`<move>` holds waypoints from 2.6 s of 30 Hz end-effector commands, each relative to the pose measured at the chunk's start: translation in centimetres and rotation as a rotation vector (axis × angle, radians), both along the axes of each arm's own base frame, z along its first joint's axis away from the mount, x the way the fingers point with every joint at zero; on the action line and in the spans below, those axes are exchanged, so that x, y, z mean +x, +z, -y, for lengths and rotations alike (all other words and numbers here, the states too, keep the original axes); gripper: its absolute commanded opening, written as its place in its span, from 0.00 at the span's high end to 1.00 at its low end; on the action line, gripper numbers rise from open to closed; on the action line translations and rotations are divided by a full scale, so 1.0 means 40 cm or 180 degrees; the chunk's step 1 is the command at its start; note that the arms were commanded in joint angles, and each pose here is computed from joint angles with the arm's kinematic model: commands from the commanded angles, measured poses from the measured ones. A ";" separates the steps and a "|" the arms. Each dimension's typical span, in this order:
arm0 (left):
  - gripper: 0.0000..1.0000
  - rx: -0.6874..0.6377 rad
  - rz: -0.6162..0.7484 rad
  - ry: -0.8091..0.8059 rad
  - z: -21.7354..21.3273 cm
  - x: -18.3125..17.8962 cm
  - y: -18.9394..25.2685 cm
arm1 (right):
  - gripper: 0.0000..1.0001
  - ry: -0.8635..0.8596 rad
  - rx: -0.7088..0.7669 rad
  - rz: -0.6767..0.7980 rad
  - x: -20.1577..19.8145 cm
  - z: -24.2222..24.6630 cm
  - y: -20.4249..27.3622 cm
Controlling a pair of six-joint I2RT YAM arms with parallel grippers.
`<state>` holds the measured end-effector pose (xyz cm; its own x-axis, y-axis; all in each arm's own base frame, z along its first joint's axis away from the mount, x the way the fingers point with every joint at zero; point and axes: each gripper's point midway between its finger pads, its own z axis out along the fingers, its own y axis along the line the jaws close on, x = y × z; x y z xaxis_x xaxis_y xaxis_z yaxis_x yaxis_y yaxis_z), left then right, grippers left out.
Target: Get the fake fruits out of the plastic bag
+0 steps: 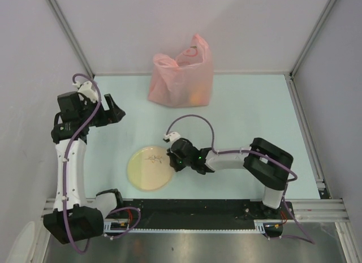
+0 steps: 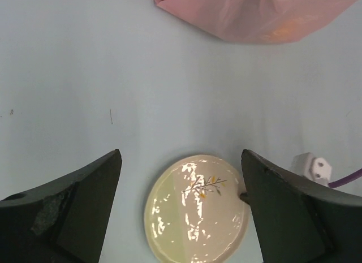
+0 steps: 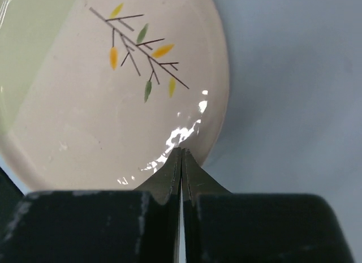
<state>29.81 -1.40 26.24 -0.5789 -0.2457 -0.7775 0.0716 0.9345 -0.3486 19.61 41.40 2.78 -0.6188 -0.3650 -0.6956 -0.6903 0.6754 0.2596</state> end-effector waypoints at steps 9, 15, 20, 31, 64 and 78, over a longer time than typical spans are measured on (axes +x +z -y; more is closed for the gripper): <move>0.08 0.0174 -0.0198 -0.0316 0.052 0.076 -0.087 | 1.00 -0.2280 -0.0876 -0.1121 0.017 0.567 -0.140; 0.09 0.0277 -0.0282 -0.0611 0.116 0.117 -0.109 | 1.00 -0.1822 -0.0433 -0.1059 0.021 0.507 -0.082; 0.09 0.0341 0.0233 -0.0976 0.214 0.190 0.049 | 0.95 -0.1232 -0.0006 -0.0669 0.080 0.411 0.099; 0.04 -0.0239 0.1164 -0.0855 0.306 0.412 0.342 | 0.32 -0.1820 0.0909 0.1121 0.621 0.480 0.653; 1.00 0.0104 0.0580 -0.0373 0.282 0.229 0.060 | 0.81 -0.1632 0.0129 0.1809 0.582 0.497 0.554; 0.95 -0.0066 0.0230 -0.0417 0.278 0.102 -0.079 | 0.19 -0.0829 0.0908 0.2538 0.398 0.341 0.870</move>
